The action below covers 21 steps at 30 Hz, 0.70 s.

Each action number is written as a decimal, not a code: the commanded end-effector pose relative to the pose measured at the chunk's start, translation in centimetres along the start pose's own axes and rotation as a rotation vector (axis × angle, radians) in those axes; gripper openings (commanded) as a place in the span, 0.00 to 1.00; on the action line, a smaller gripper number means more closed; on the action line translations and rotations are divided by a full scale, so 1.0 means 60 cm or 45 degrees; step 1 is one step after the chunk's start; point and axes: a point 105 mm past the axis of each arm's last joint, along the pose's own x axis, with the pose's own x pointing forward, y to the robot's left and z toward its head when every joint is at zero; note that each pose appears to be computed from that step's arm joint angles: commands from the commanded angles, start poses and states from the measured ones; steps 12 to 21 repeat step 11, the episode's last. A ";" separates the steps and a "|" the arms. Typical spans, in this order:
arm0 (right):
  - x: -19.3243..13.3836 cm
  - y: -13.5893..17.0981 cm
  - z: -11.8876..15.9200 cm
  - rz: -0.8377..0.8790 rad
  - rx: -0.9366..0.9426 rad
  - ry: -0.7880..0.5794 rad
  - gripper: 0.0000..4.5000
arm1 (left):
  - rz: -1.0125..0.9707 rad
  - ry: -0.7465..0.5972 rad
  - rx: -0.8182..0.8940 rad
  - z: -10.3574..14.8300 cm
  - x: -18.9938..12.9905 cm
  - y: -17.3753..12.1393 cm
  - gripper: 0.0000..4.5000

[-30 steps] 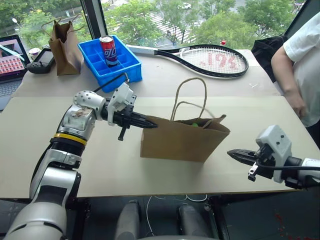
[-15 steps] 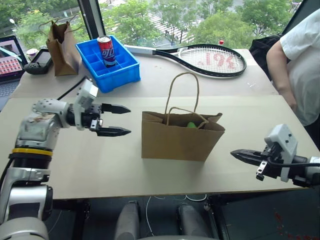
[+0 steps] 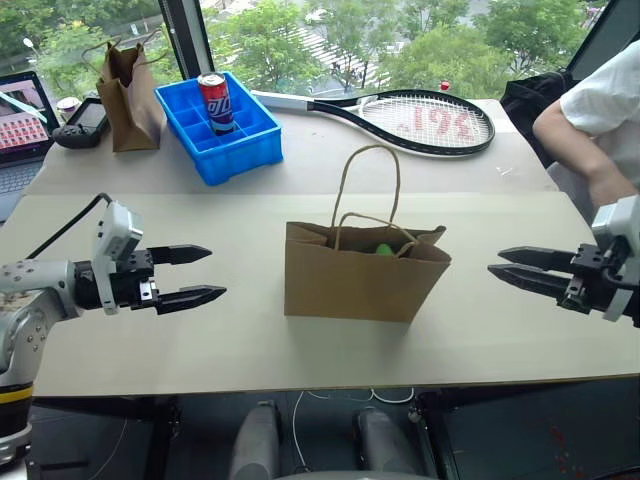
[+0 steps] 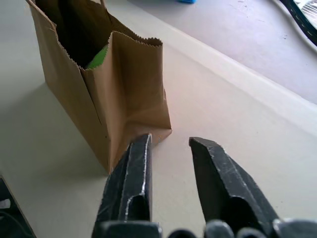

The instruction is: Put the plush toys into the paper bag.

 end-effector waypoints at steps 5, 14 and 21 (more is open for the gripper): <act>0.004 0.019 0.022 0.068 -0.016 -0.017 0.94 | 0.116 0.008 0.106 0.018 -0.008 0.004 1.00; 0.002 0.018 0.021 0.063 -0.027 -0.005 0.98 | 0.126 -0.012 0.168 0.029 0.001 0.014 1.00; 0.002 0.018 0.021 0.063 -0.027 -0.005 0.98 | 0.126 -0.012 0.168 0.029 0.001 0.014 1.00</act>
